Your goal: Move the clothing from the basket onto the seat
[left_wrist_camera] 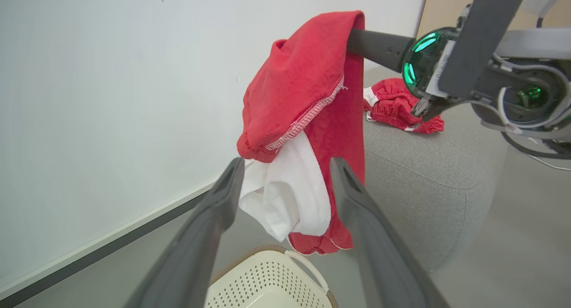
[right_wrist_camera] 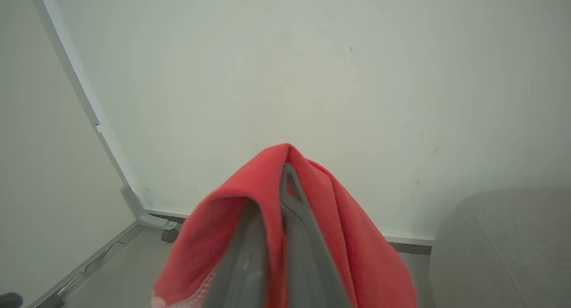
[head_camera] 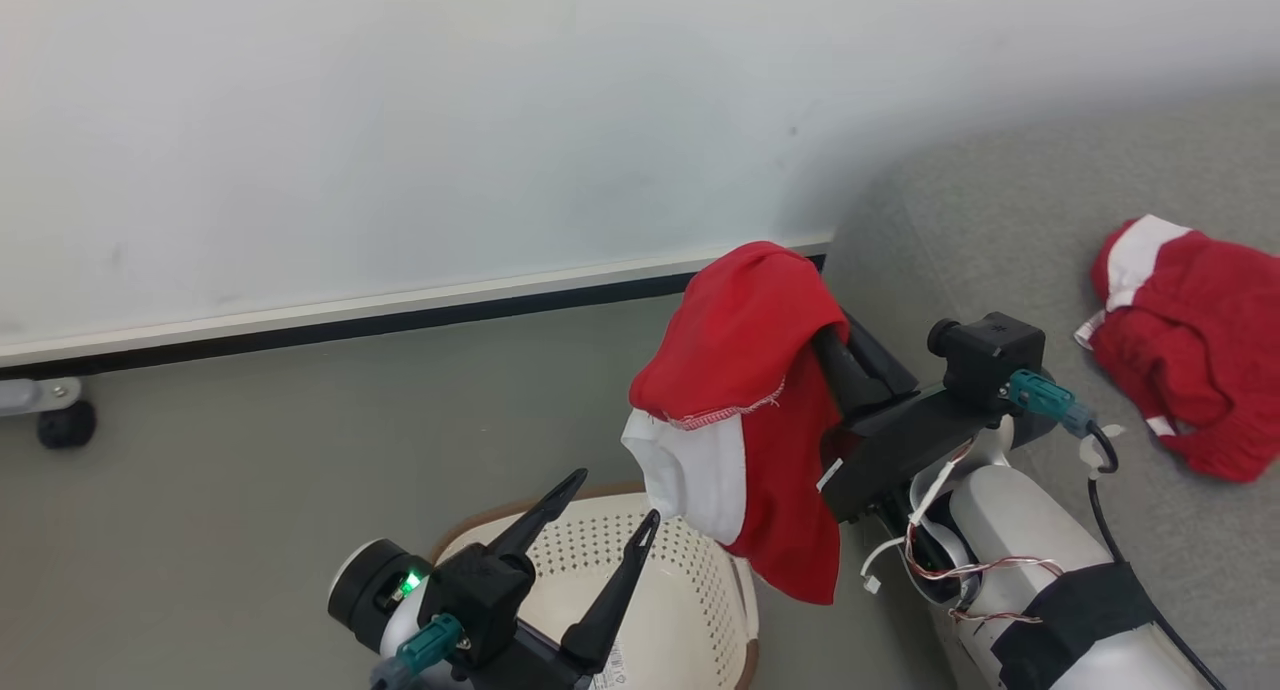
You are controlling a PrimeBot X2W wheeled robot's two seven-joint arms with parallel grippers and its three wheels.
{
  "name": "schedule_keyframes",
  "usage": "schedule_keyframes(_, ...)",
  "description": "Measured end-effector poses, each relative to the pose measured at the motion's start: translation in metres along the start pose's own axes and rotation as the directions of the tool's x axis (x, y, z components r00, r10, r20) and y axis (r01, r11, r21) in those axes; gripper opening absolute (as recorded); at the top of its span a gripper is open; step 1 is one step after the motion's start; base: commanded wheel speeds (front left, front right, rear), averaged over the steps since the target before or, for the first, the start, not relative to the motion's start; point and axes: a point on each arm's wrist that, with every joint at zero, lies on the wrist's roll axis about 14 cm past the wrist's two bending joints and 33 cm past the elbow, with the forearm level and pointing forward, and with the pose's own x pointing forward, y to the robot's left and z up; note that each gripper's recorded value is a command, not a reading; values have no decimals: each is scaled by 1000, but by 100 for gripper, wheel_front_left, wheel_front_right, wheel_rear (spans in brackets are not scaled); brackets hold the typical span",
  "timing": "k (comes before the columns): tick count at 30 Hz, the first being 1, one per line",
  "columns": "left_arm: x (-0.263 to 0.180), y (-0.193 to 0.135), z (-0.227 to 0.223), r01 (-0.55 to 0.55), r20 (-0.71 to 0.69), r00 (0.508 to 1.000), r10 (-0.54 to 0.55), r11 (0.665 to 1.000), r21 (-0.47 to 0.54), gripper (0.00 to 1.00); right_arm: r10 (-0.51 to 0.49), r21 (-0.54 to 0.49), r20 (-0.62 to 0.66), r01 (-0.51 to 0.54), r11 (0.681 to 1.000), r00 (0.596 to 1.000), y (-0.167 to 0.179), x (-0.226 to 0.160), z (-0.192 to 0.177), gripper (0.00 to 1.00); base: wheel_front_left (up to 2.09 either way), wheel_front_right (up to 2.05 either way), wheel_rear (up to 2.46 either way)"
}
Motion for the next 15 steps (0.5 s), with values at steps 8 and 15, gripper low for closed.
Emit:
schedule_keyframes(8,17,-15,-8,79,-19,997,-79,997,-8,100,-145,-10,11,145,989,989,-48,-21,2,0,0,0,0)
schedule_keyframes(15,32,-30,-15,149,-37,988,-150,989,-19,100,-247,-10,13,247,969,969,-80,-42,2,0,0,0,0)
